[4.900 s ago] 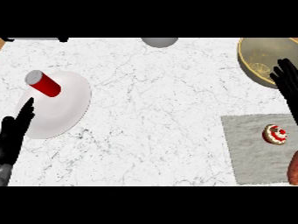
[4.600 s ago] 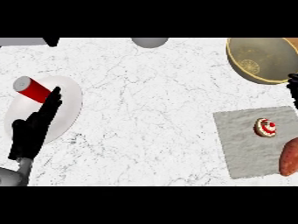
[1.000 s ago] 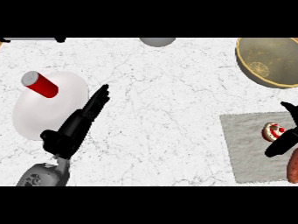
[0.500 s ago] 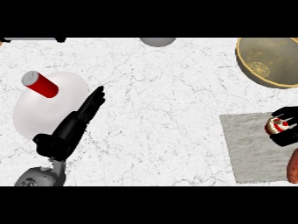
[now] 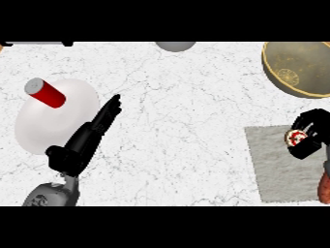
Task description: Pick the cupcake from the placemat and place it in the bowl
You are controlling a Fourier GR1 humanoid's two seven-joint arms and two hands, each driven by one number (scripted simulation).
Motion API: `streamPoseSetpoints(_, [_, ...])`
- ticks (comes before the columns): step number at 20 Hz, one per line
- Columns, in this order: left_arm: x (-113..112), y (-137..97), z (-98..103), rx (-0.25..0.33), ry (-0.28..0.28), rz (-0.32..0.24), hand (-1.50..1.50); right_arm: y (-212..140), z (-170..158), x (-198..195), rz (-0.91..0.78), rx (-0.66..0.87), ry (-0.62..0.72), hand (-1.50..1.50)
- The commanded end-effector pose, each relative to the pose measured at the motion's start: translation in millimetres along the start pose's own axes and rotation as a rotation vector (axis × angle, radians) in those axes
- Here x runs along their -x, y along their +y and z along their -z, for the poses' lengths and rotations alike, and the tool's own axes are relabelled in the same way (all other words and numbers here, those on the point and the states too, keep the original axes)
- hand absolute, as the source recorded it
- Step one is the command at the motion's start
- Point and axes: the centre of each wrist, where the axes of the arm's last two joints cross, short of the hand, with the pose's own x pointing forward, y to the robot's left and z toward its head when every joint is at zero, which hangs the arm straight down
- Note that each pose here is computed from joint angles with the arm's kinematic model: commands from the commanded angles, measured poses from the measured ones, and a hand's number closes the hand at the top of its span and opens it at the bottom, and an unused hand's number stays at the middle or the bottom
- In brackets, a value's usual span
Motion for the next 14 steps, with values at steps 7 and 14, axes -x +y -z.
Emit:
streamPoseSetpoints(7, [5.0, 3.0, 9.0, 0.042, -0.006, 0.011, 0.00, 16.1, -37.3, -155.0, -0.332, 0.012, -0.545, 1.50])
streamPoseSetpoints(14, [0.4, 2.3, -1.4, 0.007, 0.008, -0.010, 0.00, -24.1, -35.6, -166.3, -0.230, 0.354, -0.519, 1.50])
